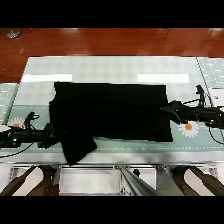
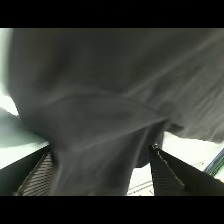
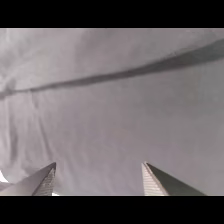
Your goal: Fold the shirts.
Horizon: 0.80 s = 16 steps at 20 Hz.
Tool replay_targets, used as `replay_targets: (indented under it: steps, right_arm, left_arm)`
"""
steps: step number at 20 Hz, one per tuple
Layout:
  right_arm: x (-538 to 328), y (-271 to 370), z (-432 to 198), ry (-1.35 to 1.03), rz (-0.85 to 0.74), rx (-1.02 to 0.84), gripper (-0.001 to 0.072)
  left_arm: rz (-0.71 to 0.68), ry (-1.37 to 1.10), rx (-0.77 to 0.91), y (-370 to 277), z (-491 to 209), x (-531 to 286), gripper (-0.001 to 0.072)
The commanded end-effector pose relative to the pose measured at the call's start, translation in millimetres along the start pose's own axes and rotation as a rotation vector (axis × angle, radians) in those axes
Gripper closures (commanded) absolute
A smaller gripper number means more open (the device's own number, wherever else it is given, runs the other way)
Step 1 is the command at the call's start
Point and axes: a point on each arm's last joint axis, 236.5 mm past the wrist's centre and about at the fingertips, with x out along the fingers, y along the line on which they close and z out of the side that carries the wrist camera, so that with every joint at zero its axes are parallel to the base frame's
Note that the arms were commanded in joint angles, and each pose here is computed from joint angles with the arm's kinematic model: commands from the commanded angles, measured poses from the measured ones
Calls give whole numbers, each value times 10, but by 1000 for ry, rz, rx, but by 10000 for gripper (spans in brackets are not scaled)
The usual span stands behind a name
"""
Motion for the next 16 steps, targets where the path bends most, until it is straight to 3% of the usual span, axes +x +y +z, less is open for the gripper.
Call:
replay_targets:
  steps: [1,2,3,4,5,8,16]
  right_arm:
    - [-157,-13,161,-51,27,57,93]
    - [-281,-178,197,-56,-23,61,92]
    - [-424,-459,156,-36,-115,92,92]
    - [-547,-770,19,7,-215,141,93]
    - [-613,-992,-170,64,-292,191,94]
    - [-545,-1225,-720,227,-349,261,94]
    - [-128,-1219,-916,337,-362,237,94]
  left_arm:
    - [16,20,83,-82,-59,165,9]
    - [18,25,93,-92,-72,173,19]
    - [16,30,98,-95,-82,170,179]
    - [12,35,111,-98,-93,163,555]
    - [11,36,127,-103,-93,162,685]
    - [11,34,128,-105,-86,159,683]
    - [11,35,128,-106,-89,160,683]
